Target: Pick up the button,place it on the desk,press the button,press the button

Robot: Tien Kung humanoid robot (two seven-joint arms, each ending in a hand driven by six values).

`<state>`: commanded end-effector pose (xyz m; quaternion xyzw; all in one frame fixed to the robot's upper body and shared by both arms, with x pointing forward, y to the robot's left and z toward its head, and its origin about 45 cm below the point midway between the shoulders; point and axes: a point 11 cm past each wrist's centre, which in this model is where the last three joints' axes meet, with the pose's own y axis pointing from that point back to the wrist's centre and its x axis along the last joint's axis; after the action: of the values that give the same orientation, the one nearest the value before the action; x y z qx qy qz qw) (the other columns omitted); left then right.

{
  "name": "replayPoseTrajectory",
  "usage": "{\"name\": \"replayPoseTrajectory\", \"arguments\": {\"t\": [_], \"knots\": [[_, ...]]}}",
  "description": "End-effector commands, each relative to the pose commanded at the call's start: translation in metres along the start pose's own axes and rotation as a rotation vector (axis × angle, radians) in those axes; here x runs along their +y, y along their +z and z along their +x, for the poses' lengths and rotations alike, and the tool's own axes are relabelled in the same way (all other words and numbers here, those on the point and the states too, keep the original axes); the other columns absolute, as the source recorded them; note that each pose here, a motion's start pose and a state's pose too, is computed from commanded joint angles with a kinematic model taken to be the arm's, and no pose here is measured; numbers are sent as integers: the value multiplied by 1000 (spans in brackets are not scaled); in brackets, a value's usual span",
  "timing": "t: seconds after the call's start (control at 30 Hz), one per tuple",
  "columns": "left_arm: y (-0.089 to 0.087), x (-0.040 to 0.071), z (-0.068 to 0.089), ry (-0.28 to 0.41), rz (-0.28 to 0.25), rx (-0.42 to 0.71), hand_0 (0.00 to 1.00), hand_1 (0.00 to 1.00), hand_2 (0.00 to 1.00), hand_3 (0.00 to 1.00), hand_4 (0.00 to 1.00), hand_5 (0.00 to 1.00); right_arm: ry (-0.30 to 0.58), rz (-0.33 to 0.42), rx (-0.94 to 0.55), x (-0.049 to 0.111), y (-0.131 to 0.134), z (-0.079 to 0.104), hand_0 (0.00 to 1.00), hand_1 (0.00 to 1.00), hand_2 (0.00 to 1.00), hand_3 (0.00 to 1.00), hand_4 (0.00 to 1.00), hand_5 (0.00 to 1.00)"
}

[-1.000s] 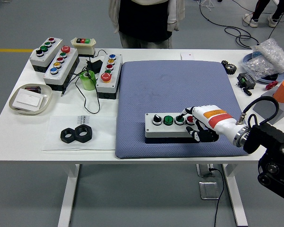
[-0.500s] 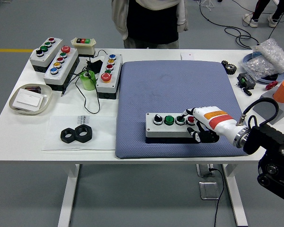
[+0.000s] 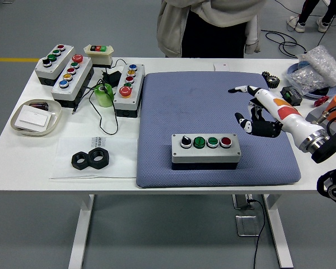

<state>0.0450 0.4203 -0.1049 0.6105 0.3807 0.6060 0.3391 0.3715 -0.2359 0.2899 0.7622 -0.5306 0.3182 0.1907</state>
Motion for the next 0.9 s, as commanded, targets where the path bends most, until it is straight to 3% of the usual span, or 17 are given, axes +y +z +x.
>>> {"name": "replayPoseTrajectory", "arguments": {"t": [0.13, 0.27, 0.57, 0.7, 0.9], "knots": [[0, 0, 0, 0, -1, 1, 744, 781, 853, 765, 538, 998, 135, 5, -246, 3, 4, 18, 909, 771, 847, 998, 721, 185], [1, 0, 0, 0, -3, 1, 744, 781, 853, 765, 539, 998, 205, 1, -425, 6, 12, 27, 933, 809, 898, 998, 709, 185], [1, 0, 0, 0, 0, 0, 744, 781, 852, 765, 539, 998, 288, -103, -807, 13, 45, 34, 941, 823, 908, 990, 700, 175], [0, 0, 0, 0, 2, 0, 744, 781, 853, 765, 539, 998, 322, -158, -928, 16, 60, 33, 947, 843, 920, 986, 698, 179], [0, 0, -1, 0, 2, 1, 745, 781, 852, 766, 539, 998, 376, -190, -996, 19, 72, 39, 952, 848, 924, 982, 693, 180]]}}
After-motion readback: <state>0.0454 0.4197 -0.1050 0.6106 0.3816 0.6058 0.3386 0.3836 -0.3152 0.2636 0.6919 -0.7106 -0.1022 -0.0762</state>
